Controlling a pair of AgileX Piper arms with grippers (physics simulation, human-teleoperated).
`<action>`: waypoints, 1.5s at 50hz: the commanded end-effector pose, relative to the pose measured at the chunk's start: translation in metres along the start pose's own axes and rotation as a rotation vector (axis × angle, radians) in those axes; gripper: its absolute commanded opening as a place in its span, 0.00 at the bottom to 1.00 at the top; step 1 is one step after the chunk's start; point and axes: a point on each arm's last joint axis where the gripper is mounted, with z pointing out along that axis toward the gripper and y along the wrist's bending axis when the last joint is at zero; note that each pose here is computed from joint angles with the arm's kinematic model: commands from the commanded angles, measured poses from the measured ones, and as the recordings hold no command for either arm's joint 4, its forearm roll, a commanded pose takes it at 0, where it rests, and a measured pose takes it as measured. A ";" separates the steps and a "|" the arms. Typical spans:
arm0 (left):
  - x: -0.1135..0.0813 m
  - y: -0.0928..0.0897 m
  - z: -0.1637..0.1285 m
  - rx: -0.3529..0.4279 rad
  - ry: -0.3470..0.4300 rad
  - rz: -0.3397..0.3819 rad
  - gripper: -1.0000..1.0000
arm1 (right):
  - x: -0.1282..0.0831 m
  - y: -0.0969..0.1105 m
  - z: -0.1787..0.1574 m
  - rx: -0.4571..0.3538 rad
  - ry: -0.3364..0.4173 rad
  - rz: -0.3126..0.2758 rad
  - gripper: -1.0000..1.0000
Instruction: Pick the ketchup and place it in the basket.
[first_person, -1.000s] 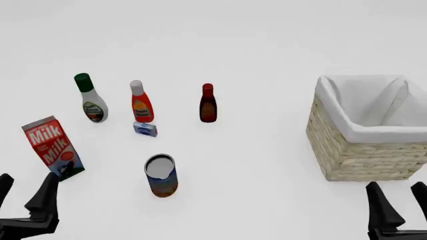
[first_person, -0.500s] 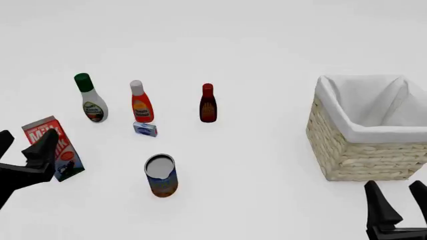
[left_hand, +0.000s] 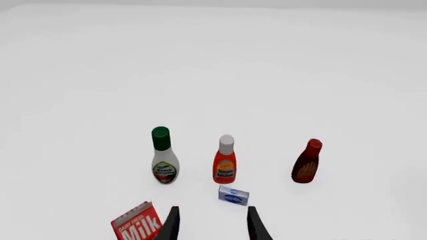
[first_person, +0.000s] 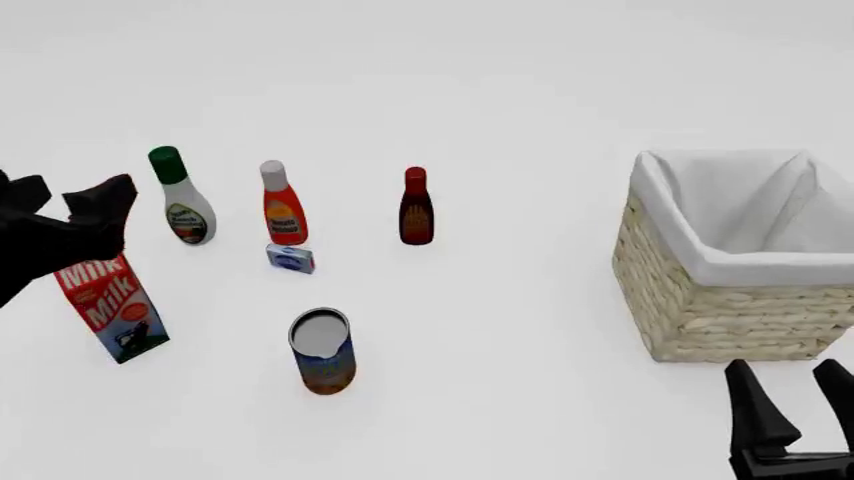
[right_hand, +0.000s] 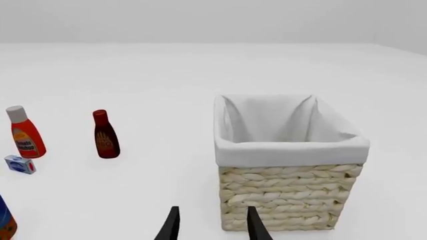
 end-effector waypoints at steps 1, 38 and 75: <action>-0.019 -0.009 0.027 0.038 0.064 -0.010 1.00 | 0.000 0.000 0.000 -0.001 0.002 0.001 1.00; -0.026 -0.020 0.150 0.057 0.308 0.058 1.00 | 0.000 0.000 0.006 -0.005 0.018 0.009 1.00; -0.021 -0.013 0.226 0.027 0.355 0.033 1.00 | 0.001 0.001 0.010 -0.008 0.030 0.035 1.00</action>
